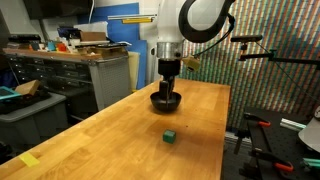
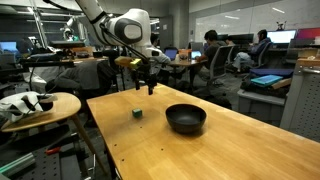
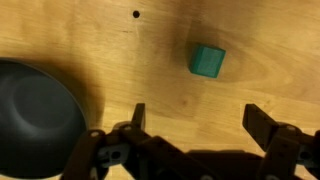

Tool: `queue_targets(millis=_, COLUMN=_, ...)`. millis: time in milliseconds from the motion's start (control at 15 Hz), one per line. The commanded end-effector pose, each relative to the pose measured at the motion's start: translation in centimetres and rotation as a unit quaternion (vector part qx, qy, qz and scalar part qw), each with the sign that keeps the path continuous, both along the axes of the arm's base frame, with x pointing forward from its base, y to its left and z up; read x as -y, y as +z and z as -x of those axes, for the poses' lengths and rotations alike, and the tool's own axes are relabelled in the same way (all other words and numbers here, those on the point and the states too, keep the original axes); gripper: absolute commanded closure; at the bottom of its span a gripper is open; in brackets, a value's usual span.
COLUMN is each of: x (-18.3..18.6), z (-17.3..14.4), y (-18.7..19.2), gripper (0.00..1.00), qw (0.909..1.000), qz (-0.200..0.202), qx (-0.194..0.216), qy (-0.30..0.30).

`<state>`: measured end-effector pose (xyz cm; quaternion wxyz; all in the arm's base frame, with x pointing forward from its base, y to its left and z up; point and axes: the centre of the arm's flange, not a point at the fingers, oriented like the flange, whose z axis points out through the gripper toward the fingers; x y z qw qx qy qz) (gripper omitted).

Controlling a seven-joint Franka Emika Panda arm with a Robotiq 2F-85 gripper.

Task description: Place the green block in the bowl

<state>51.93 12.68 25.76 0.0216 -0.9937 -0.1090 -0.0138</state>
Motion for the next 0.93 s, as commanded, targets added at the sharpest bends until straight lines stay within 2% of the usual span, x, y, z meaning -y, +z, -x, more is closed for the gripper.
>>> queue_targets(millis=0, x=-1.8, z=0.4, y=-1.8, gripper=0.0, qw=0.9997, qz=-0.003, qx=-0.004, qy=-0.025)
queue_targets(millis=400, x=-3.6, z=1.8, y=-5.3, gripper=0.0, qw=0.9993, qz=-0.002, qx=-0.028, qy=-0.027)
queue_targets(millis=867, x=-3.8, z=2.2, y=-8.8, gripper=0.0, qw=0.9993, qz=0.001, qx=-0.031, qy=-0.021)
